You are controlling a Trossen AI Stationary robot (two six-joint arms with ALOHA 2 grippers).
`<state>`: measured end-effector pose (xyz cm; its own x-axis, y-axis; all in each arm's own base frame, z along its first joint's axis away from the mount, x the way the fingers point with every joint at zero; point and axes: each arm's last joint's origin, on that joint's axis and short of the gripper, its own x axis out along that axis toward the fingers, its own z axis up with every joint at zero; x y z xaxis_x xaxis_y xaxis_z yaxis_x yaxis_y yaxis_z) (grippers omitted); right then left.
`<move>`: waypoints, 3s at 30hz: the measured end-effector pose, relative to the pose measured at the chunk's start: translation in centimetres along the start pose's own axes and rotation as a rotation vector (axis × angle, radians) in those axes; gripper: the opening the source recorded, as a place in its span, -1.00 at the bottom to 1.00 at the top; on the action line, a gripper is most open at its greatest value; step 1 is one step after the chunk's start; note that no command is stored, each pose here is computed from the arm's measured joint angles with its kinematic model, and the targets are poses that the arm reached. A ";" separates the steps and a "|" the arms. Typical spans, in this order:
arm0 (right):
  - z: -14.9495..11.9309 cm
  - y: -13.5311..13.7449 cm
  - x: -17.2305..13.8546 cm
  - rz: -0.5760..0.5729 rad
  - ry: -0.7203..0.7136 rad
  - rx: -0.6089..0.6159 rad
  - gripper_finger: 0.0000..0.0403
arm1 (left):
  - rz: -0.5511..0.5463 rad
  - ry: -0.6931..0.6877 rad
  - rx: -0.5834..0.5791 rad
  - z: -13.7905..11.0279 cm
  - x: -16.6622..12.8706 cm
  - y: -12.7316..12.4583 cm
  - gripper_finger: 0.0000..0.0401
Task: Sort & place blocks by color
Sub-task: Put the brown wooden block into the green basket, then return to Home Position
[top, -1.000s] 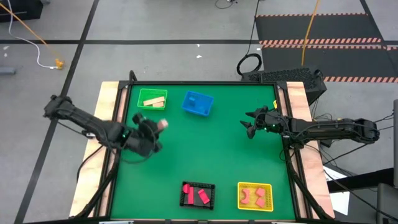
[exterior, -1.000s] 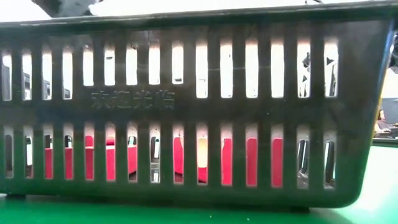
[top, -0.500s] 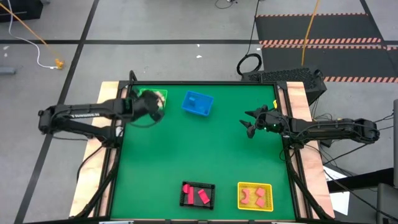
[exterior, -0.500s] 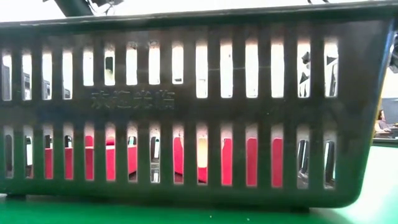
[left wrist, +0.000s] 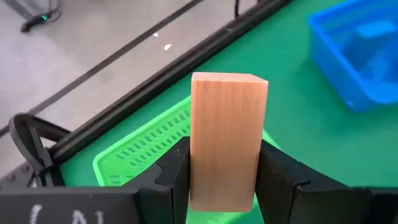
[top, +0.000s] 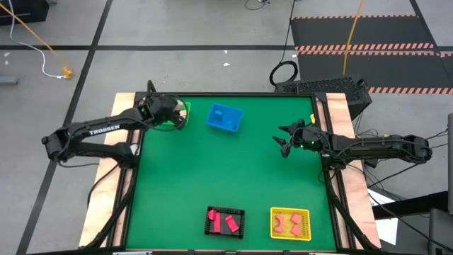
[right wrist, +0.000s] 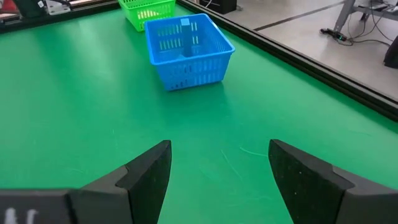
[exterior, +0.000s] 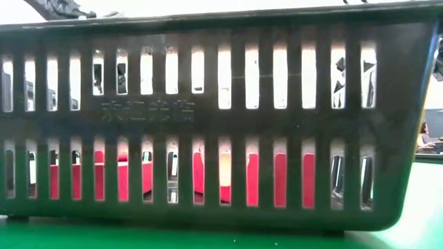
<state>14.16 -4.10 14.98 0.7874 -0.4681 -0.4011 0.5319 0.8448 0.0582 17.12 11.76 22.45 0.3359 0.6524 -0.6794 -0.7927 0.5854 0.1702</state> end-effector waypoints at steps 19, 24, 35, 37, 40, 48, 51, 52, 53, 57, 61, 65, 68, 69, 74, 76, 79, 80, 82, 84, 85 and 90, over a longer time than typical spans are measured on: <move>0.0 0.0 0.0 0.000 0.000 0.005 0.28 | 0.007 -0.044 -0.262 -5.4 4.0 1.7 -0.33; 0.0 0.0 0.0 0.000 0.000 0.005 0.28 | 0.016 -0.080 -0.321 -5.1 4.0 1.8 -0.19; 0.0 0.0 0.0 0.000 0.000 0.006 0.28 | -0.023 -0.102 -0.386 -4.9 3.7 1.5 0.17; 0.0 0.0 0.0 0.000 0.000 0.005 0.28 | -0.043 -0.135 -0.376 -4.6 3.2 1.3 0.19; 0.0 0.0 0.0 0.000 0.000 0.005 0.28 | -0.098 -0.227 -0.330 -3.9 1.9 0.8 0.20; 0.0 0.0 0.0 0.000 0.000 0.006 0.28 | -0.236 -0.438 -0.267 -3.3 -3.0 0.4 0.20; 0.0 0.0 0.0 0.000 0.000 0.006 0.28 | -0.283 -0.443 -0.241 -3.9 -4.3 0.2 0.20; 0.0 0.0 0.0 0.000 0.000 0.006 0.28 | -0.300 -0.441 -0.230 -4.1 -4.7 0.1 0.20; 0.0 0.0 0.0 0.000 0.000 0.006 0.28 | -0.316 -0.442 -0.220 -4.3 -5.1 0.0 0.20; 0.0 0.0 0.0 0.000 0.000 0.006 0.28 | -0.385 -0.478 -0.193 -4.7 -6.3 -0.4 0.20; 0.0 0.0 0.0 0.000 0.000 0.006 0.28 | -0.445 -0.496 -0.128 -5.1 -7.2 -0.9 0.20; 0.0 0.0 0.0 0.000 0.000 0.006 0.28 | -0.504 -0.482 -0.058 -5.7 -7.8 -1.8 0.20; 0.0 0.0 0.0 0.000 0.000 0.006 0.28 | -0.494 -0.489 -0.033 -6.1 -8.2 -2.3 0.20; 0.0 0.0 0.0 0.001 0.000 0.006 0.28 | -0.478 -0.494 -0.024 -6.2 -8.4 -2.5 0.20; 0.0 0.0 0.0 0.000 0.000 0.006 0.28 | -0.415 -0.538 0.054 -6.8 -9.1 -3.1 0.20; 0.0 0.0 0.0 0.001 0.000 0.005 0.28 | -0.406 -0.536 0.078 -7.5 -8.8 -3.4 0.20; 0.0 0.0 0.0 0.000 0.000 0.005 0.28 | -0.430 -0.514 0.061 -8.8 -7.9 -3.8 0.20; 0.0 0.0 0.0 0.000 0.000 0.006 0.28 | -0.441 -0.518 0.046 -9.2 -7.5 -4.0 0.20; 0.0 0.0 0.0 0.000 0.000 0.006 0.28 | -0.467 -0.533 0.021 -9.9 -7.0 -4.3 0.20; 0.0 0.0 0.0 0.000 0.000 0.005 0.28 | -0.497 -0.561 0.009 -10.3 -6.6 -4.5 0.20; 0.0 0.0 0.0 0.000 0.000 0.006 0.28 | -0.506 -0.572 0.007 -10.6 -6.4 -4.5 0.20; 0.0 0.0 0.0 0.000 0.000 0.006 0.28 | -0.533 -0.611 -0.019 -11.5 -5.7 -4.7 0.20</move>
<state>14.16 -4.11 14.98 0.7875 -0.4679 -0.4011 0.5335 0.8434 0.0636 13.05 -0.21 17.31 0.8851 0.4388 -0.1548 -0.4542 0.8871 -0.0822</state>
